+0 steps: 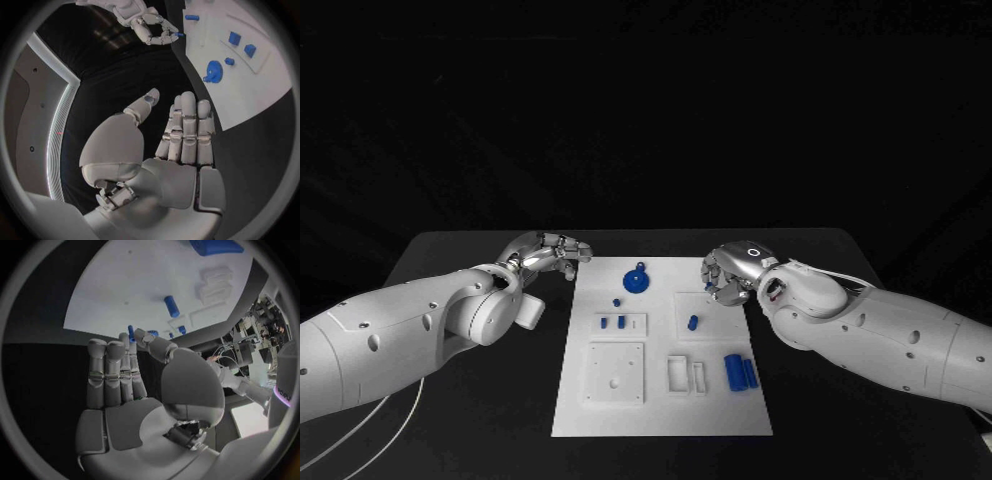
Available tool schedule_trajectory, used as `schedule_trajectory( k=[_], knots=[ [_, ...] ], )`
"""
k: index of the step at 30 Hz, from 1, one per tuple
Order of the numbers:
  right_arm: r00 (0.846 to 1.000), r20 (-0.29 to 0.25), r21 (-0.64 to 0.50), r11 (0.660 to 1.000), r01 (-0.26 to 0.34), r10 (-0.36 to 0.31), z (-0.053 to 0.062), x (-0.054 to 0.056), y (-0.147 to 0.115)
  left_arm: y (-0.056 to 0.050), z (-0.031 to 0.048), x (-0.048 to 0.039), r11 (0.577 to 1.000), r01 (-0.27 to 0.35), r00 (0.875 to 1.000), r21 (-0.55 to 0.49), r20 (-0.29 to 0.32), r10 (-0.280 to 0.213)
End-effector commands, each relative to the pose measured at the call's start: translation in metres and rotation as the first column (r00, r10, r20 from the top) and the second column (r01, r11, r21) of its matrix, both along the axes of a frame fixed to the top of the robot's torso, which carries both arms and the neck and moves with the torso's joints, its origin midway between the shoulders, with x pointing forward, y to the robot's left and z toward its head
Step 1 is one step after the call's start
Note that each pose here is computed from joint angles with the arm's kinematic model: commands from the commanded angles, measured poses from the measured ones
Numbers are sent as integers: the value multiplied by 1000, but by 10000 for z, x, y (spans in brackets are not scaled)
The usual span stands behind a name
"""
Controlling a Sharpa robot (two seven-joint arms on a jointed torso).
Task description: Assemble the parts on the task board
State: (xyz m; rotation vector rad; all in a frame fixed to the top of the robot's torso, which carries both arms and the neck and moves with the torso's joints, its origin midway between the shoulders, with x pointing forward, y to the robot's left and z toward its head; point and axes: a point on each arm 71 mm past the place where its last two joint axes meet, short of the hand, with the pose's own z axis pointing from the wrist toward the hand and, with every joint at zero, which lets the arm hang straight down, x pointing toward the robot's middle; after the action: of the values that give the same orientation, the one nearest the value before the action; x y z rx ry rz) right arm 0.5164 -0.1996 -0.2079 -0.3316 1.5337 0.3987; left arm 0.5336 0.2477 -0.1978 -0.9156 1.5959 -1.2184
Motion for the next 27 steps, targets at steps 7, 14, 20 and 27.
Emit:
schedule_trajectory(
  k=[7, 14, 20, 27],
  knots=[
    [994, -22, 137, 985, -100, 104, 150, -220, 268, -53, 10, -5, 999, 10, 1000, -31, -3, -10],
    [980, -32, 145, 971, -188, 195, 169, -327, 661, -88, 28, -37, 999, 11, 1000, -38, 7, -11],
    [964, -61, 94, 963, -254, 260, 19, -445, 933, -140, 39, -53, 999, 2, 1000, -39, 18, -1],
    [949, -95, 43, 954, -297, 300, -197, -551, 1166, -187, 43, -65, 999, -6, 1000, -53, 16, 7]
  ],
)
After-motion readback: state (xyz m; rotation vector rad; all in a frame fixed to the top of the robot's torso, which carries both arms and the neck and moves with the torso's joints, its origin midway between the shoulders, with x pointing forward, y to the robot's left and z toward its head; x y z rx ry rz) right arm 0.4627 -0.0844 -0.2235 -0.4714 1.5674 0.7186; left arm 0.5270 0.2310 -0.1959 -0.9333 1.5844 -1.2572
